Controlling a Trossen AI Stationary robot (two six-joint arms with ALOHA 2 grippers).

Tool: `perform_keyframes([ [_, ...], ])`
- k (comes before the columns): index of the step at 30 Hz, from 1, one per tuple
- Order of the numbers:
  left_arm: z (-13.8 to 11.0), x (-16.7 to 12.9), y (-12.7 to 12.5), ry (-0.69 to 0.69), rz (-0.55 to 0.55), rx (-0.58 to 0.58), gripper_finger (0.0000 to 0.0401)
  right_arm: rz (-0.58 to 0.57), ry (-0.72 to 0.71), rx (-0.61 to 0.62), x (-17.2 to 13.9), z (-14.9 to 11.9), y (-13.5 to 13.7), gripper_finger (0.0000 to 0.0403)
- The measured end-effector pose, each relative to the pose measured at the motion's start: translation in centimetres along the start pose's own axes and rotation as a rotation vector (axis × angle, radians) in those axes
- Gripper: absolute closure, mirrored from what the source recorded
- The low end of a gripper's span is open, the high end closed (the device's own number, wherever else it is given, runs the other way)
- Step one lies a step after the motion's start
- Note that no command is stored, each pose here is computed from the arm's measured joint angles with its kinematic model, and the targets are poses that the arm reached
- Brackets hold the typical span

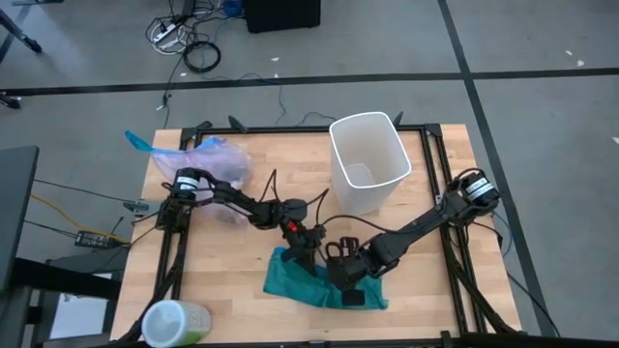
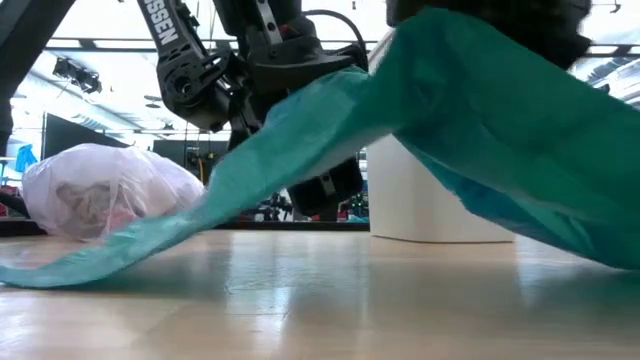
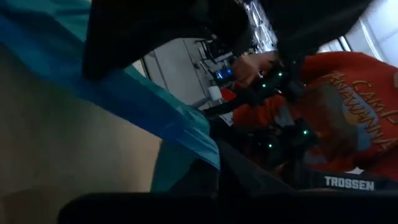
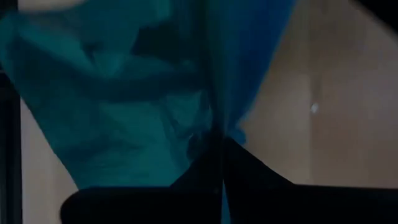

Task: Place trash/remove bag and relplace
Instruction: Put the blue trash bag into the white trash bin

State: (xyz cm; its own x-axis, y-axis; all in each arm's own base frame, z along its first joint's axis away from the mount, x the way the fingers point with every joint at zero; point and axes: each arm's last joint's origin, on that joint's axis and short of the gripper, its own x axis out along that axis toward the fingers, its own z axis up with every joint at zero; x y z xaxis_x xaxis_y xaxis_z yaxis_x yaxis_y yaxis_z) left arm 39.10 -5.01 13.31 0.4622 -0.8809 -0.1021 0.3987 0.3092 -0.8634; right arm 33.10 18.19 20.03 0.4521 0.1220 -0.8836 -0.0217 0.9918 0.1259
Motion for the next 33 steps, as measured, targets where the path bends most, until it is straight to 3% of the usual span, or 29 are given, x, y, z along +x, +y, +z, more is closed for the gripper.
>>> perform_keyframes([
  [7,0.2,-0.4,0.2,-0.027,0.023,-0.002,0.0391,-0.001,0.039,0.046,0.6,-2.4,1.6,0.0403],
  [16,0.6,-0.8,0.5,-0.067,0.052,0.061,0.0386,-0.027,0.023,0.077,0.5,-2.9,2.3,0.0403],
  [28,0.5,-0.9,0.6,-0.058,0.055,0.028,0.0299,-0.034,0.054,0.066,0.5,-3.2,2.2,0.0403],
  [33,0.5,-0.9,0.8,-0.092,0.102,0.012,0.0318,-0.037,0.050,0.066,0.5,-3.2,2.2,0.0403],
])
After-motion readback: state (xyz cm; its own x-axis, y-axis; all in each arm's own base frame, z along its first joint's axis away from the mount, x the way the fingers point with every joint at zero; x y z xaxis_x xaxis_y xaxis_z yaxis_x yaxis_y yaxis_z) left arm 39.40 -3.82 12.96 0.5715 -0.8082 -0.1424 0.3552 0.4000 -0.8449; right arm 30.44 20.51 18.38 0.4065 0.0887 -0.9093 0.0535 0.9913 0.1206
